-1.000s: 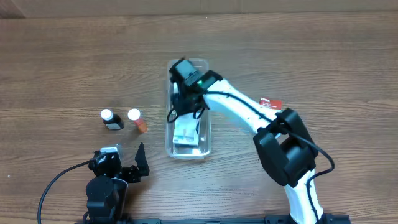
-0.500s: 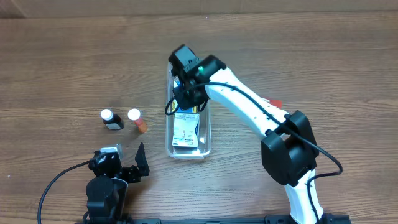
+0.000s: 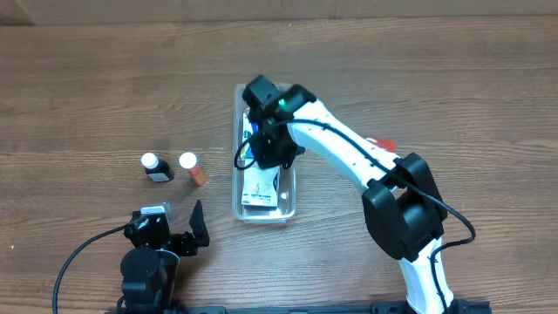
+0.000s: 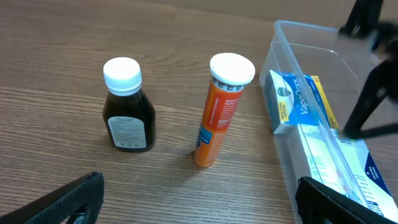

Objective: Pack container

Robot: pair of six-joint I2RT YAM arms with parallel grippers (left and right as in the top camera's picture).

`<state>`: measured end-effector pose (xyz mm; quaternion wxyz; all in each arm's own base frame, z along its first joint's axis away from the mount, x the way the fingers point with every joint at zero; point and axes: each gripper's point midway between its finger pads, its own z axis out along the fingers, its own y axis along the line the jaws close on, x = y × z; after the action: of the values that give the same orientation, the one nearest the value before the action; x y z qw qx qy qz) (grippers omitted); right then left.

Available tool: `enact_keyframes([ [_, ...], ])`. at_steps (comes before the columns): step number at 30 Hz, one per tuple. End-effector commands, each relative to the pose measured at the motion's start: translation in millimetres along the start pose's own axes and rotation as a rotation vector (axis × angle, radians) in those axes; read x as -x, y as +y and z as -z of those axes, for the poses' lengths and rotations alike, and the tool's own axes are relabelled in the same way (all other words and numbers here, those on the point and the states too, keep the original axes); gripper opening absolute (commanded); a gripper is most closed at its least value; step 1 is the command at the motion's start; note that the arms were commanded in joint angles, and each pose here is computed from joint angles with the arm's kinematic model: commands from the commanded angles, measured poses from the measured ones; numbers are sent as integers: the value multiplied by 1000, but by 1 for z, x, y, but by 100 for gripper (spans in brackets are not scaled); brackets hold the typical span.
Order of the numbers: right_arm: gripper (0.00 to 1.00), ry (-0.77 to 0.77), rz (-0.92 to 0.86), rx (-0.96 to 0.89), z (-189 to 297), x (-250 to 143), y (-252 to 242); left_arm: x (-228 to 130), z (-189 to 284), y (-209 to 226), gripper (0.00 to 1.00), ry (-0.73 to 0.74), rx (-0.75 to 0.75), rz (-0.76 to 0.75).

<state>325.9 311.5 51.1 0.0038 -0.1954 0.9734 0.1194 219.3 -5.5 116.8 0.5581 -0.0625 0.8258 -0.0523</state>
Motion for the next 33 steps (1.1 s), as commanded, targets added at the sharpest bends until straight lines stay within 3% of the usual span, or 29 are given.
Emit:
enact_keyframes([
  [1, 4, -8, -21, 55, -16, -3, 7, 0, 0, -1, 100, -4, -7, -17],
  [10, 5, -253, 16, 13, -14, 52, 3, 0, 0, -1, 100, -4, -7, -17],
  [18, 4, -269, 22, -6, -9, 57, 2, 0, 0, -1, 100, -4, -7, -17],
  [26, 5, -189, 13, -2, -9, 40, 2, 0, 0, -1, 100, -4, -7, -17],
  [33, 5, -259, 28, 27, -16, 59, 8, 0, 0, -1, 100, -4, -7, -17],
])
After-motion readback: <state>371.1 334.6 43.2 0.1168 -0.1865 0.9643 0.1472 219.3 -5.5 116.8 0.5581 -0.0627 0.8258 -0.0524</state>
